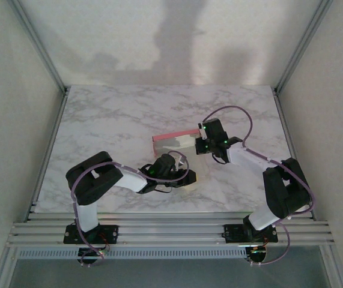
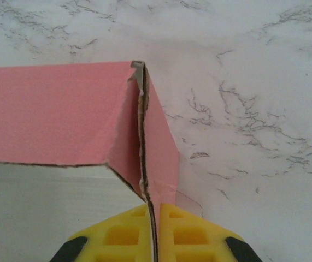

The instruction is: Fold the paper box

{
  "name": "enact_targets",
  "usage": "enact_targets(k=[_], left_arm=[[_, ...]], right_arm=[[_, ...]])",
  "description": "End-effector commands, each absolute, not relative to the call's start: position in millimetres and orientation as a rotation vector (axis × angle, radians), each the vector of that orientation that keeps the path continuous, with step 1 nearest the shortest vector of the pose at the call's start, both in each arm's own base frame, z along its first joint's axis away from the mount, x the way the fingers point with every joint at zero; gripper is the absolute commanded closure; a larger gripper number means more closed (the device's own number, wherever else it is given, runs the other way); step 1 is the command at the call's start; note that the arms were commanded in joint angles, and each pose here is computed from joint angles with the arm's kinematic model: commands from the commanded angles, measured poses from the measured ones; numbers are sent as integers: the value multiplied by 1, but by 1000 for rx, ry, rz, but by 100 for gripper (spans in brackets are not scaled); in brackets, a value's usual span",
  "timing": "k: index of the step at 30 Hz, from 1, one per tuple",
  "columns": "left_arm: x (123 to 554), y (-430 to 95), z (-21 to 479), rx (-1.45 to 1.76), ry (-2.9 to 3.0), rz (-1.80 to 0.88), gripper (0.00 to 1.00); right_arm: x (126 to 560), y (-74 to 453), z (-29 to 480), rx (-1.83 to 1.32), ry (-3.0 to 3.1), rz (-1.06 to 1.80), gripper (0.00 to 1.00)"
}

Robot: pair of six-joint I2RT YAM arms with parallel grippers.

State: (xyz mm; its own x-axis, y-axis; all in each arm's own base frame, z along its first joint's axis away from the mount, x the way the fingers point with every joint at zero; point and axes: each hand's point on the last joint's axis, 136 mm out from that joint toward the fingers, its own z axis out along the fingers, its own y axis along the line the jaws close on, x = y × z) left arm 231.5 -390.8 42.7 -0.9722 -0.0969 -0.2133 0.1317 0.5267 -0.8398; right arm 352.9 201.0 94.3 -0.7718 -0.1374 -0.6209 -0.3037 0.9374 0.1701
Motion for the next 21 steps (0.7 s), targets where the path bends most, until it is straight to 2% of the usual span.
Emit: enact_targets(k=[1,14,21], left_arm=[[228,-392,37,19,2539,-1426,54],[226,-391,39,6,2534,-1433,54],[231,-390,67,21,2472,-1456,52]], right_arm=[[334,203,69,-314,2540,354,94],[328,197,47,-334,2576,263,95],[323,201,41,-368,2570,263,95]])
